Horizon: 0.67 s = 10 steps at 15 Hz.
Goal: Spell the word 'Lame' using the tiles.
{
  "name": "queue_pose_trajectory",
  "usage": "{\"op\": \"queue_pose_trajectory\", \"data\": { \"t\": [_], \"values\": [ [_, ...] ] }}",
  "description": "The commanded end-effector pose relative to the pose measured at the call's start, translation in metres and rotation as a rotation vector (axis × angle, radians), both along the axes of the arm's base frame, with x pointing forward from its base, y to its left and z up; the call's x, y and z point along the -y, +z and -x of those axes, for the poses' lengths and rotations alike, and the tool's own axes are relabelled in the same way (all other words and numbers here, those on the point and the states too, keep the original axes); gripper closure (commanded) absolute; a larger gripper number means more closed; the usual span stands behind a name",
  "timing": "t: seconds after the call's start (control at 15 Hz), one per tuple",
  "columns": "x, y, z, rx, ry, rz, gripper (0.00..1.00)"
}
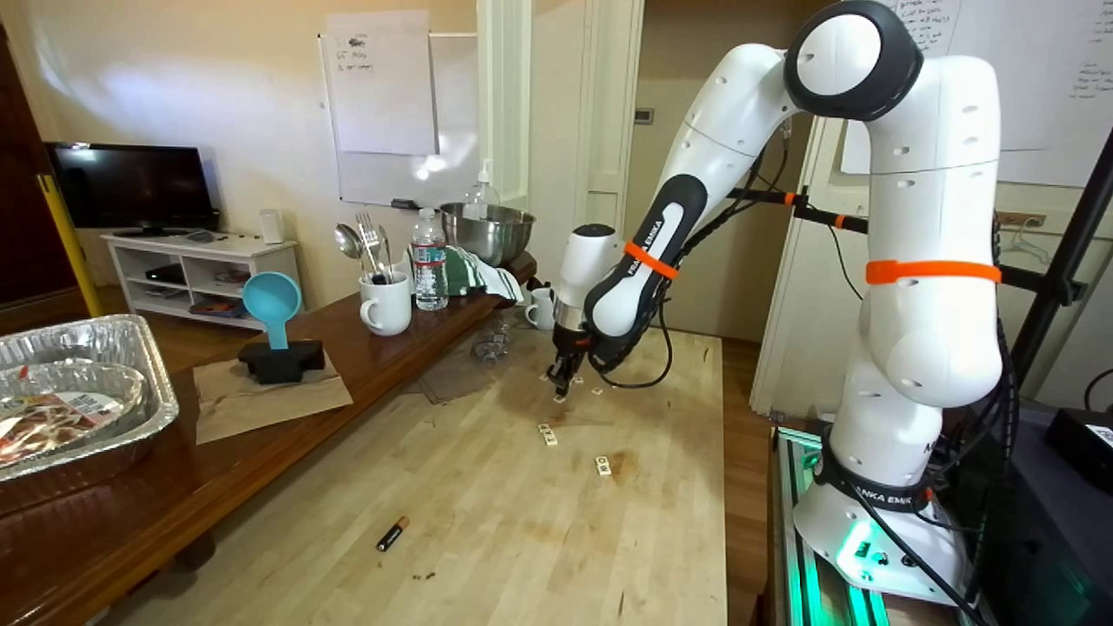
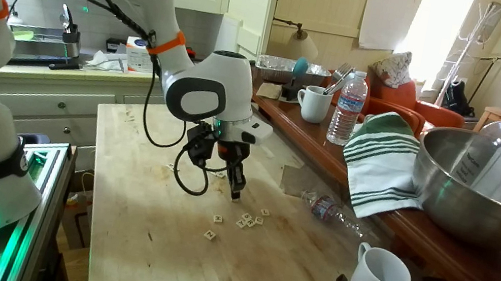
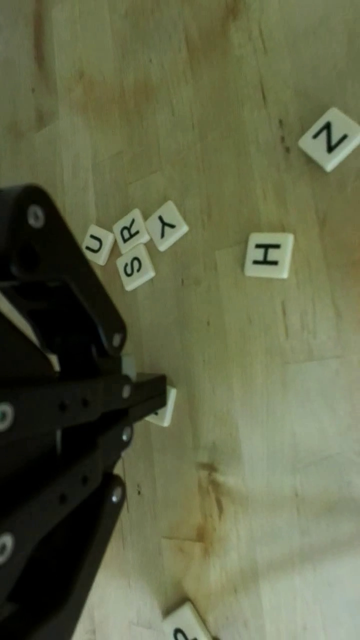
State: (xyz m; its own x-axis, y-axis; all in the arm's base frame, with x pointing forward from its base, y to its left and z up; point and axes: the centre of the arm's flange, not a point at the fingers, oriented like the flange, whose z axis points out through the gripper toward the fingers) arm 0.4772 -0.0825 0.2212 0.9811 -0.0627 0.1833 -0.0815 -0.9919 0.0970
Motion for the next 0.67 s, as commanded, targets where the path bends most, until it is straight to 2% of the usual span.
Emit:
{"op": "queue_pose_trajectory", "data": {
  "t": [0.0,0.6],
  "values": [
    [-0.002,-0.007,-0.007,-0.014,-0.058,-0.013,1.0],
    [-0.001,-0.018,-0.02,-0.029,-0.057,0.012,1.0]
  ]
}}
